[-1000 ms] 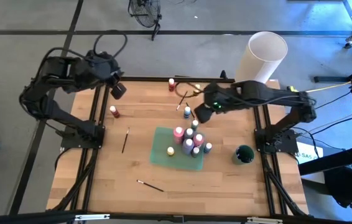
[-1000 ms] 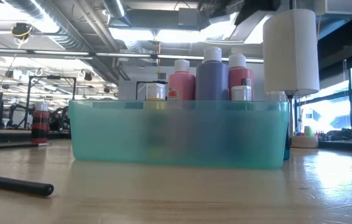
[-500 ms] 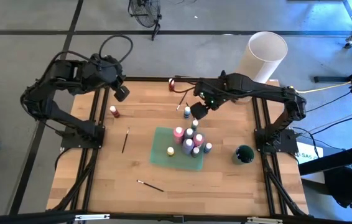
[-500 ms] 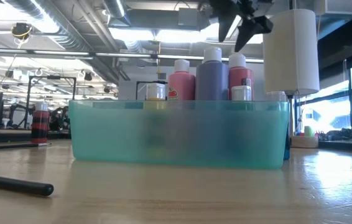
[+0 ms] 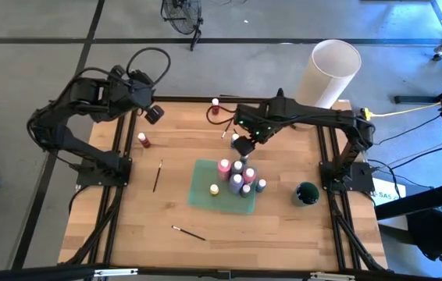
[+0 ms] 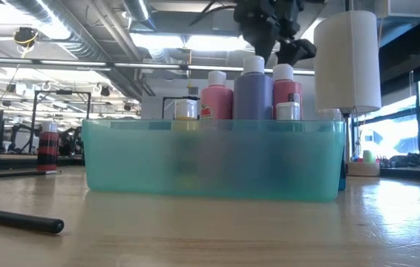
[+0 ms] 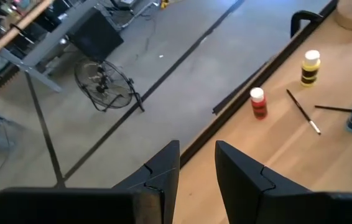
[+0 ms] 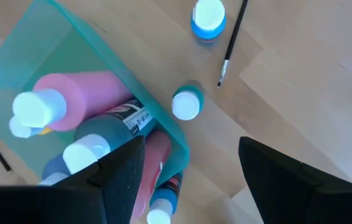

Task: Pick & Place Paint Supplies
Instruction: Put the green paint bottle into the light green bin

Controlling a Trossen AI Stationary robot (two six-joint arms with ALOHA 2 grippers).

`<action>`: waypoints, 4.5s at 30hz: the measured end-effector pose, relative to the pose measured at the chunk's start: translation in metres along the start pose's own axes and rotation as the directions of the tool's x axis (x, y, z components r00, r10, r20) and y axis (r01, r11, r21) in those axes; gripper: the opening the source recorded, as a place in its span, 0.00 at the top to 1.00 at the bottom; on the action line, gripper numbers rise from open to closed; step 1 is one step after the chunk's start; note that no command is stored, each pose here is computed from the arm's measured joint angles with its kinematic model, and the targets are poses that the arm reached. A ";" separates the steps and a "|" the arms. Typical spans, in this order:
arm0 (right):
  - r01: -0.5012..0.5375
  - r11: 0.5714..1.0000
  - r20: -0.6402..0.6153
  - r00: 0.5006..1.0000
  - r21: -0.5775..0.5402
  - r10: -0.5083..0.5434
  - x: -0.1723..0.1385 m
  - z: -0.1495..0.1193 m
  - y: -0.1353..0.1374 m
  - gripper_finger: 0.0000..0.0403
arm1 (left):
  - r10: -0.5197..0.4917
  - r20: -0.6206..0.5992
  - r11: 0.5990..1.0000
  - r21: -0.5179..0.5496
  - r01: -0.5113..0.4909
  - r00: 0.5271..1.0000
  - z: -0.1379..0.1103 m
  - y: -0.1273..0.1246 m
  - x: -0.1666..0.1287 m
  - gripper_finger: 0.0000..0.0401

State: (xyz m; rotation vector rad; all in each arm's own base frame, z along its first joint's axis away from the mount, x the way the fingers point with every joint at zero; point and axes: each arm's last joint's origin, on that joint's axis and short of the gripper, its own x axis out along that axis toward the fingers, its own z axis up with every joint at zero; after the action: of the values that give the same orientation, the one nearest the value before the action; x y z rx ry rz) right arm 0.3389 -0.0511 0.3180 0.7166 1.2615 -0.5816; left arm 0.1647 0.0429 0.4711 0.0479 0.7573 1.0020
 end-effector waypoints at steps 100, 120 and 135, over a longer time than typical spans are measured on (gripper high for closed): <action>0.130 0.990 -0.099 0.987 0.054 -0.124 0.091 0.012 0.020 0.38 | -0.158 0.077 0.983 -0.077 0.164 0.984 -0.024 0.043 -0.035 0.76; 0.100 0.994 -0.108 0.990 0.046 -0.094 0.089 0.010 0.024 0.38 | -0.158 0.077 0.983 -0.076 0.164 0.984 -0.024 0.042 -0.035 0.76; 0.103 0.980 -0.108 0.990 0.168 -0.086 0.087 0.016 0.018 0.39 | -0.158 0.077 0.984 -0.067 0.163 0.984 -0.024 0.042 -0.035 0.76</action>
State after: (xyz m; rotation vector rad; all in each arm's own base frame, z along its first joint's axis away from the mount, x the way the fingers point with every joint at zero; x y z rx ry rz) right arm 0.3811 -0.0515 0.2378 0.8420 1.3547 -0.7479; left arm 0.1084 0.0328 0.4883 -0.0397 0.6480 0.8688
